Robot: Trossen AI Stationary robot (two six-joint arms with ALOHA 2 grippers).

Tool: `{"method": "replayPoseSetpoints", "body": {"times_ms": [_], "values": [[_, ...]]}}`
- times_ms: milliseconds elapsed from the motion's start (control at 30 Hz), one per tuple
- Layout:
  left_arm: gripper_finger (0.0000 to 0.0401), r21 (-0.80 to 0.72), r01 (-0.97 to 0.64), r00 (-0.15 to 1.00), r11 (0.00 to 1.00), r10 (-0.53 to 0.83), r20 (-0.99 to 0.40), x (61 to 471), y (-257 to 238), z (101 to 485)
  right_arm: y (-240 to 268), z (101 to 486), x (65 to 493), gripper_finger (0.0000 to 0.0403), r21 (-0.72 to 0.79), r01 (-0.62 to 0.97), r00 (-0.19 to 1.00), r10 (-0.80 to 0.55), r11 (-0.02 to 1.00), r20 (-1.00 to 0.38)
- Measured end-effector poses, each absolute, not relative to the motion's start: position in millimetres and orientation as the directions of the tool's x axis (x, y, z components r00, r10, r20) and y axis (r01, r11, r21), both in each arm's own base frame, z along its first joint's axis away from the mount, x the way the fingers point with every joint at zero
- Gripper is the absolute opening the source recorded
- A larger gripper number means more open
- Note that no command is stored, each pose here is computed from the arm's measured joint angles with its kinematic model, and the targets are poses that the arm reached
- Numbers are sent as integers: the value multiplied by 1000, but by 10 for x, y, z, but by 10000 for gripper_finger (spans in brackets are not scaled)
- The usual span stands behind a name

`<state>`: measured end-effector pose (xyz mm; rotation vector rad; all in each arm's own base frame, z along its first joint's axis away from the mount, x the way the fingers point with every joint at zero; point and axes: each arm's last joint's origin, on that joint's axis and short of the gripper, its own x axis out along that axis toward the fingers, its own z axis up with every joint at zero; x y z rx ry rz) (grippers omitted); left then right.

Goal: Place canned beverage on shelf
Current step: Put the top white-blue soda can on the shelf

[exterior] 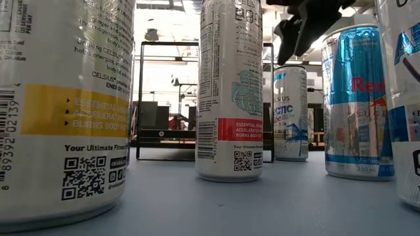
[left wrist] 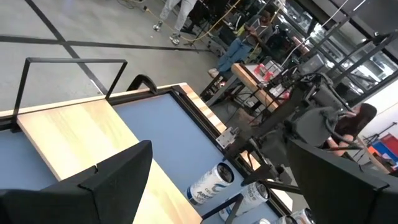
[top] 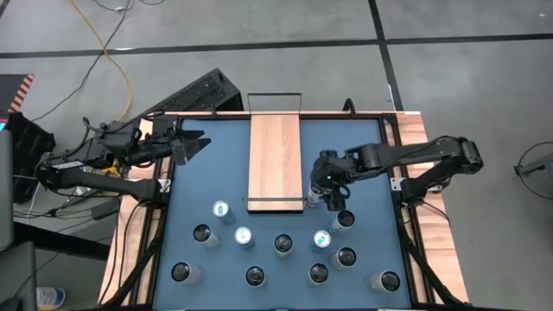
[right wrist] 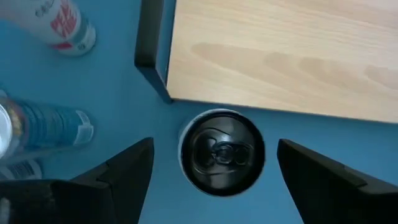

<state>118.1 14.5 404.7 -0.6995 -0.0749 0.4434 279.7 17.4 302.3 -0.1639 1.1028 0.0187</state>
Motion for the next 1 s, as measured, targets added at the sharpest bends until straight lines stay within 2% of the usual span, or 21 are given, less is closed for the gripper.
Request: {"method": "replayPoseSetpoints", "body": {"times_ms": [433,667,1000], "values": [[359,-657,-376,902,653,419,-100,1179,145,4026,182,2781,2959,337,-178,-250,368,-77,952,-927],[359,-659,-375,902,651,419,-99,1179,145,4026,198,2783,2954,316,-219,-361,367,-78,906,-927],[359,-658,-388,894,645,437,-99,1177,150,4026,142,2768,2951,303,-203,-310,360,-83,929,-929]]}}
